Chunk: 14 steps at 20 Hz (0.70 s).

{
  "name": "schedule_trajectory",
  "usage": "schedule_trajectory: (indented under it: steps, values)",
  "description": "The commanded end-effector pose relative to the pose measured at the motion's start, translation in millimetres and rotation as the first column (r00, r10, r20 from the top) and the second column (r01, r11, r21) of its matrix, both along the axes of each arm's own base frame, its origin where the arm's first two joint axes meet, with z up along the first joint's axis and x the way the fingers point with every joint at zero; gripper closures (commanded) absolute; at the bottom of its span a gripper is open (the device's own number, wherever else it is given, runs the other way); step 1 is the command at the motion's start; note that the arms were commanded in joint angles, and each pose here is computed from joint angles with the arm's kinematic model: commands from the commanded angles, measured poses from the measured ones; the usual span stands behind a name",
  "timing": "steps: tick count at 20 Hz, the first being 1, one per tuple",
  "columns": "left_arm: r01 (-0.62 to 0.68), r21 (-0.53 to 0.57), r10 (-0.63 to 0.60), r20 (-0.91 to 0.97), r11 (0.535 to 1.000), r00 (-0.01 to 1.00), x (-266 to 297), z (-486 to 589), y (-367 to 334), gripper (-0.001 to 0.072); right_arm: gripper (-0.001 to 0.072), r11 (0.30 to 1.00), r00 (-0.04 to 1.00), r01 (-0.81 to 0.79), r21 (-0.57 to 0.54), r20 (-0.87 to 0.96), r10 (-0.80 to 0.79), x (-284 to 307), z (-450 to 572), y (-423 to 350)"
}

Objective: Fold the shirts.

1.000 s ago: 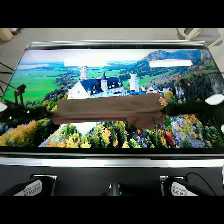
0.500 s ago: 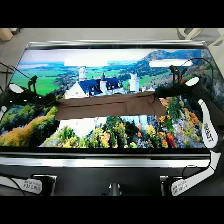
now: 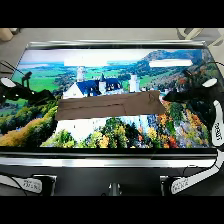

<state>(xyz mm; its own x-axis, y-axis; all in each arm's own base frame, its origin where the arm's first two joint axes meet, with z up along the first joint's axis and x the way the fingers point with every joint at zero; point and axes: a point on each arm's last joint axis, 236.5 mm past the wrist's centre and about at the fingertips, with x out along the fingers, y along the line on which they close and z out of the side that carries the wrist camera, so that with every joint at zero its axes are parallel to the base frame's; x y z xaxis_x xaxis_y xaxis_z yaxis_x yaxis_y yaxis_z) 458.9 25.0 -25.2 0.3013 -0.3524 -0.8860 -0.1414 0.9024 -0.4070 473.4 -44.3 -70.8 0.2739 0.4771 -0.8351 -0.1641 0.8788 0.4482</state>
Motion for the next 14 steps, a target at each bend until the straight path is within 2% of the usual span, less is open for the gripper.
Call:
schedule_trajectory:
  steps: [1, 4, 8, 9, 11, 12, 13, 14]
  values:
    - [0.02, 0.023, -0.021, 0.069, 1.0, 0.997, -1.7, 40.6, -4.2, 0.0027, -0.0007, 0.988, 0.985, -0.007, 0.155, -0.17, 0.034, -38.5, -16.8, 5.3]
    - [0.085, 0.034, -0.089, 0.109, 0.996, 0.99, -5.1, 63.2, -33.9, 0.0027, -0.0007, 0.966, 0.989, 0.014, 0.259, -0.144, 0.024, -16.4, -24.5, 44.0]
    - [0.202, 0.032, -0.204, 0.102, 0.979, 0.974, -12.3, 65.0, -84.9, 0.0027, 0.0, 0.961, 0.998, 0.026, 0.274, -0.066, -0.008, 19.8, -25.1, 97.3]
    - [0.226, 0.033, -0.229, 0.107, 0.973, 0.968, -12.3, 64.4, -97.4, 0.0027, 0.0037, 0.96, 0.999, 0.02, 0.28, -0.048, -0.006, 25.2, -23.2, 110.0]
    - [0.269, 0.04, -0.272, 0.125, 0.962, 0.954, -10.2, 62.5, -122.5, 0.0027, 0.0423, 0.962, 1.0, 0.002, 0.272, -0.02, 0.004, 31.4, -20.2, 127.6]
    - [0.286, 0.046, -0.29, 0.144, 0.957, 0.946, -6.8, 61.3, -135.9, 0.0028, 0.0658, 0.963, 1.0, -0.014, 0.268, -0.006, 0.016, 31.8, -15.5, 132.4]
    - [0.301, 0.051, -0.305, 0.162, 0.952, 0.938, -3.0, 59.1, -149.0, 0.0031, 0.0693, 0.963, 0.999, -0.033, 0.266, 0.014, 0.03, 31.5, -7.4, 134.3]
    - [0.312, 0.052, -0.316, 0.175, 0.949, 0.932, 1.1, 54.2, -164.5, 0.0092, 0.0694, 0.964, 0.997, -0.069, 0.256, 0.048, 0.058, 30.5, 5.6, 137.0]
